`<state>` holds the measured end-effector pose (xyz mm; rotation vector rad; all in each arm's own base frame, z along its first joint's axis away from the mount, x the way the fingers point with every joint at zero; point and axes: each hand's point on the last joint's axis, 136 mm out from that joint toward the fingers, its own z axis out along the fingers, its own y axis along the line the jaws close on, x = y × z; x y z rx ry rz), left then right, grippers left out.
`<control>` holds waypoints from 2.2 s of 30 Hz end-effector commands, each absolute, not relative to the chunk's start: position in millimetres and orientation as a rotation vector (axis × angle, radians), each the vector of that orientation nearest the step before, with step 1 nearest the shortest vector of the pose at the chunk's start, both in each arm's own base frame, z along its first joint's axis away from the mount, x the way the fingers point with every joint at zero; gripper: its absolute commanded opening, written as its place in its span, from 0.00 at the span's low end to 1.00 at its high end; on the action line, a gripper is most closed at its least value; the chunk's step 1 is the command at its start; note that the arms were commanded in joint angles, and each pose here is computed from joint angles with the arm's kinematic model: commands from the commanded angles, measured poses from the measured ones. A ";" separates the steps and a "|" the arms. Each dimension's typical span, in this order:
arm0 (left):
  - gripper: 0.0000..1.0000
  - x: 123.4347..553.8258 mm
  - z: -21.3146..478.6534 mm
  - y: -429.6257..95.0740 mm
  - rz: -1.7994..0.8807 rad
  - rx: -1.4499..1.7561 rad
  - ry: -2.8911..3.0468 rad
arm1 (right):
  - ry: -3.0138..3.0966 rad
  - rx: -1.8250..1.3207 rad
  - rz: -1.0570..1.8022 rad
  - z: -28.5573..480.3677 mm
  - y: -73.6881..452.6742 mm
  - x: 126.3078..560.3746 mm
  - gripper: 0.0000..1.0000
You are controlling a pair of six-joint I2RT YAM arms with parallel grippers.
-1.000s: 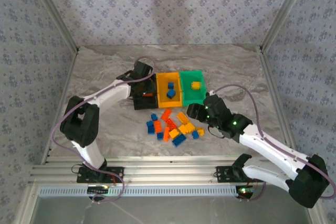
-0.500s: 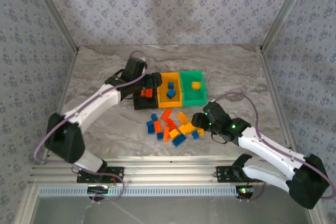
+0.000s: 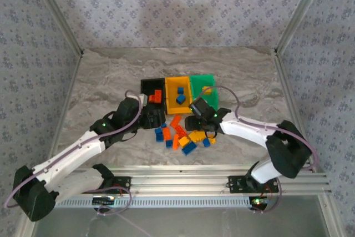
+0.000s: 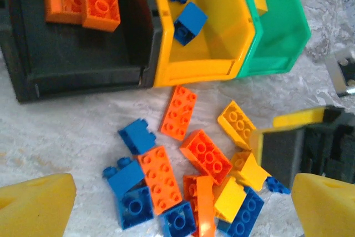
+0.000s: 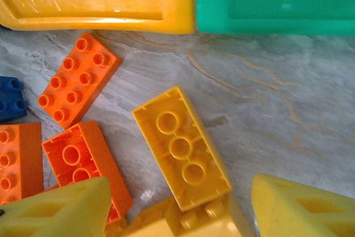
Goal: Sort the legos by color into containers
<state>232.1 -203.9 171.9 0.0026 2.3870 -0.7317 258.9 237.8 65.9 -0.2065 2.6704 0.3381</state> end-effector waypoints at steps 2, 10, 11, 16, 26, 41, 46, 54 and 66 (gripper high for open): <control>1.00 225.3 173.8 -190.6 -0.730 -0.070 2.367 | 2.688 -0.307 0.224 55.2 242.9 267.3 0.70; 1.00 220.8 163.3 -180.0 -0.702 -0.110 2.370 | 2.742 -0.291 0.106 31.7 233.8 268.7 0.63; 1.00 220.3 162.8 -179.6 -0.702 -0.110 2.370 | 2.749 -0.293 0.098 29.6 233.4 268.3 0.63; 1.00 217.0 157.8 -177.3 -0.703 -0.118 2.380 | 2.783 -0.280 0.053 16.7 227.5 268.0 0.55; 1.00 212.9 141.3 -163.3 -0.677 -0.182 2.385 | 2.613 -0.314 0.171 61.3 239.6 277.0 0.26; 0.99 202.4 127.5 -144.4 -0.629 -0.228 2.387 | 2.489 0.038 0.203 147.1 195.7 355.9 0.25; 0.98 199.9 125.1 -146.1 -0.639 -0.217 2.400 | 2.522 0.128 0.164 131.7 191.4 399.5 0.27; 0.98 199.8 122.6 -149.8 -0.632 -0.184 2.427 | 2.575 0.216 0.161 111.5 195.3 429.9 0.46; 0.85 212.0 118.8 -179.9 -0.655 -0.043 2.497 | 2.430 0.203 0.307 167.9 205.9 398.9 0.62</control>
